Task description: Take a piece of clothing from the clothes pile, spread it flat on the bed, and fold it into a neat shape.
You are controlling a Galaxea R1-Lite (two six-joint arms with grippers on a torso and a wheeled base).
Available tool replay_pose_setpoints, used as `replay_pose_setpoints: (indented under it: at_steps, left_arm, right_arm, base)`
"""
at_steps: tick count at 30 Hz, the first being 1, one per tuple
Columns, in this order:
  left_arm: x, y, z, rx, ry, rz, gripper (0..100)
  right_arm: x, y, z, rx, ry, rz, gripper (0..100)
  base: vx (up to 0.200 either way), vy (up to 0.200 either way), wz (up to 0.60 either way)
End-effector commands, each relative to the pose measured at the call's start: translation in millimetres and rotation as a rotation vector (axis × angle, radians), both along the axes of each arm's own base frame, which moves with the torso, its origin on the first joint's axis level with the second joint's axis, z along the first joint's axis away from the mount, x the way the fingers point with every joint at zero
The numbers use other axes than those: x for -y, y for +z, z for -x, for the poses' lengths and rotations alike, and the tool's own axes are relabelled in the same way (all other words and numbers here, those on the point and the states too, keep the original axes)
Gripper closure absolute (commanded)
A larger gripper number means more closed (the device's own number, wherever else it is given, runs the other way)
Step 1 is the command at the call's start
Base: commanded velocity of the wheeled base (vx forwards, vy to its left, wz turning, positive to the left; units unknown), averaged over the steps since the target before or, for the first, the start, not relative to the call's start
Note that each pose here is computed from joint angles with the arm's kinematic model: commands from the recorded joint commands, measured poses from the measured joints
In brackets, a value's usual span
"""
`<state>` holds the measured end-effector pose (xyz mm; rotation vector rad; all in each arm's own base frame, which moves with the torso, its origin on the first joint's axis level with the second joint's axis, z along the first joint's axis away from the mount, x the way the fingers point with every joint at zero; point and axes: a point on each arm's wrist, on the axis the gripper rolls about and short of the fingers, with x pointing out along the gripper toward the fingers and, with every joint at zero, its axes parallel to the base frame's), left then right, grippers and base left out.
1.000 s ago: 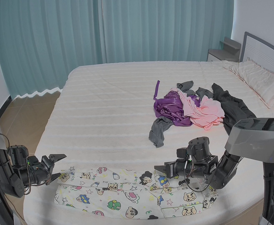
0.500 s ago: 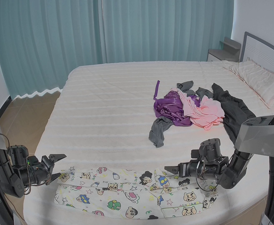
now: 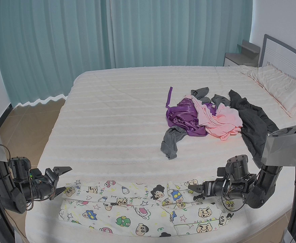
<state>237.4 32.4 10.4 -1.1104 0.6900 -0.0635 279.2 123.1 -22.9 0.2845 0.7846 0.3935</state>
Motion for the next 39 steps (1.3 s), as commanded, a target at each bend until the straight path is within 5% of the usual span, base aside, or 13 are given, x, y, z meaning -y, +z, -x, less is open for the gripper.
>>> replay_pose_setpoints:
  at_steps: [1,12,13,36,37,39]
  left_arm:
    - [0,0,0,0.0,0.0,0.0,0]
    - [0,0,0,0.0,0.0,0.0,0]
    - [0,0,0,-0.001,0.001,0.001,0]
    - [0,0,0,-0.002,0.0,0.001,0]
    - [0,0,0,-0.002,0.001,0.002,0]
    - [0,0,0,-0.002,0.0,0.001,0]
  right_arm:
    - [6,-6,7,-0.036,-0.007,0.016,0]
    - [6,-15,7,-0.034,-0.007,0.016,0]
    - [6,-16,6,-0.037,-0.008,0.016,100]
    - [27,-18,42,-0.085,-0.047,0.018,100]
    - [27,-18,42,-0.085,-0.047,0.018,0]
    - [27,-17,43,-0.075,-0.047,0.014,0]
  base:
    - [0.0,0.0,0.0]
    - [0.0,0.0,0.0]
    - [0.0,0.0,0.0]
    - [0.0,0.0,0.0]
    - [0.0,0.0,0.0]
    - [0.0,0.0,0.0]
